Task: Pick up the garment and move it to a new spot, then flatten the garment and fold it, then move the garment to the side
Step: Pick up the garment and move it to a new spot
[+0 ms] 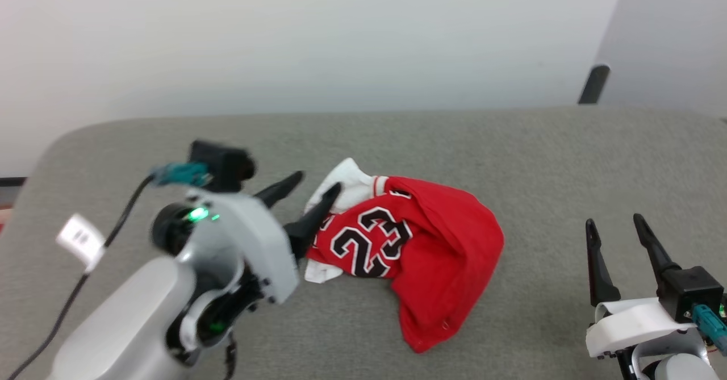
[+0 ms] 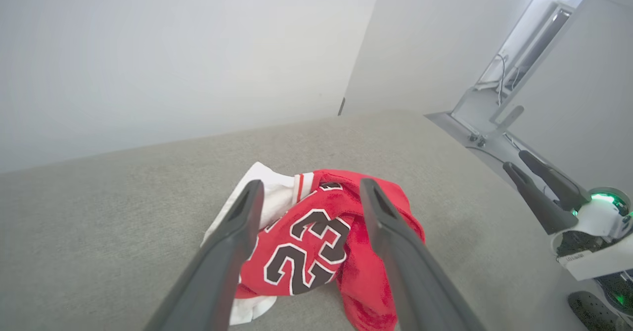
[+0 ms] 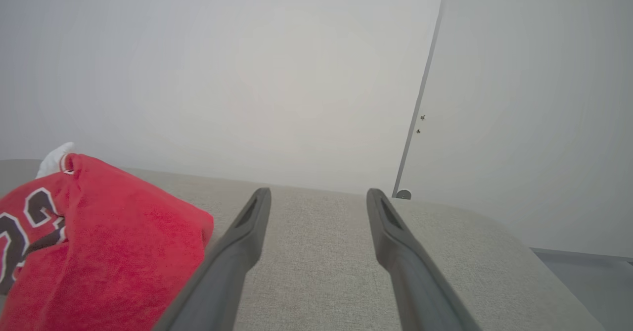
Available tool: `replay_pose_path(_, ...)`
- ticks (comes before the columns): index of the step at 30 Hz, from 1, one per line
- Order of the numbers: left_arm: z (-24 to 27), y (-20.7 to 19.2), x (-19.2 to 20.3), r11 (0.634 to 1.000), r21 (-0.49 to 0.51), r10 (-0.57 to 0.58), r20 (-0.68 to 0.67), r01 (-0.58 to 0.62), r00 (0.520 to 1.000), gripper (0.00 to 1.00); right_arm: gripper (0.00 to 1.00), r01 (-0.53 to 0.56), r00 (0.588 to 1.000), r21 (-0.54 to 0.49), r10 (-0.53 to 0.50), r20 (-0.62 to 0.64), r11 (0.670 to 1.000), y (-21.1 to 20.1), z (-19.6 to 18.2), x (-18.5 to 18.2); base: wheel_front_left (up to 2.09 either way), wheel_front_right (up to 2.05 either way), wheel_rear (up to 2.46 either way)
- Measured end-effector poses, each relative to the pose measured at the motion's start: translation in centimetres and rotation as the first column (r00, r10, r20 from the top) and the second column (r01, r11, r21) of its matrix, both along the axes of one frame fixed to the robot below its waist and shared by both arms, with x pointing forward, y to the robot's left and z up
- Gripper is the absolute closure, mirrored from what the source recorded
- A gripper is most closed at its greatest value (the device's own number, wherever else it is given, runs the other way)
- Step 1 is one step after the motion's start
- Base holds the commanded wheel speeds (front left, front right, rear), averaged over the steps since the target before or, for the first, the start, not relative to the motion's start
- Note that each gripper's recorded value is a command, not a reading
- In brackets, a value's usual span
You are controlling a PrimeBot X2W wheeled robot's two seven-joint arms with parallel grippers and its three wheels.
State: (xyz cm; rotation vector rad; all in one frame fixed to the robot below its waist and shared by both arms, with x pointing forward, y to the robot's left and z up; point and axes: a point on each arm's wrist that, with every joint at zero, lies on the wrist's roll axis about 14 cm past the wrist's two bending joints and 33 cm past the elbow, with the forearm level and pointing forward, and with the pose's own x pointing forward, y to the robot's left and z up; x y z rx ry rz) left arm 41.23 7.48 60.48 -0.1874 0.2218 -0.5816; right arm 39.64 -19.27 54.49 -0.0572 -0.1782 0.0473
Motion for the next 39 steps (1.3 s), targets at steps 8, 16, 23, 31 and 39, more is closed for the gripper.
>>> replay_pose_path(8, 0.9, 7.1, -2.1, 0.977, -0.013, 0.209, 0.187, -0.211, 0.96, 0.0, 0.0, -0.082, 0.996, -0.005, 0.082, 0.019, 0.997, 2.6, 0.7, -0.3, 0.0, 0.0, 0.0)
replay_pose_path(16, -0.4, 12.3, -5.1, 0.929, -0.077, 0.37, 0.268, -0.363, 0.889, 0.0, 0.0, -0.118, 0.993, -0.003, 0.118, 0.02, 0.993, 3.8, 0.8, -1.0, 0.0, 0.0, 0.0)
replay_pose_path(23, -2.4, 15.9, -7.4, 0.888, -0.077, 0.454, 0.301, -0.454, 0.838, 0.0, 0.0, -0.115, 0.993, -0.004, 0.115, 0.022, 0.993, 3.6, 0.8, -1.5, 0.0, 0.0, 0.0)
replay_pose_path(31, -2.9, 19.5, -8.7, 0.825, -0.114, 0.559, 0.312, -0.553, 0.768, 0.0, 0.0, -0.073, 0.997, -0.002, 0.073, 0.024, 0.997, 2.1, 0.6, -2.2, 0.0, 0.0, 0.0)
replay_pose_path(39, -4.3, 21.5, -10.2, 0.786, -0.129, 0.61, 0.314, -0.604, 0.727, 0.0, 0.0, -0.027, 1.0, -0.002, 0.027, 0.012, 1.0, 0.7, 0.0, -3.0, 0.0, 0.0, 0.0)
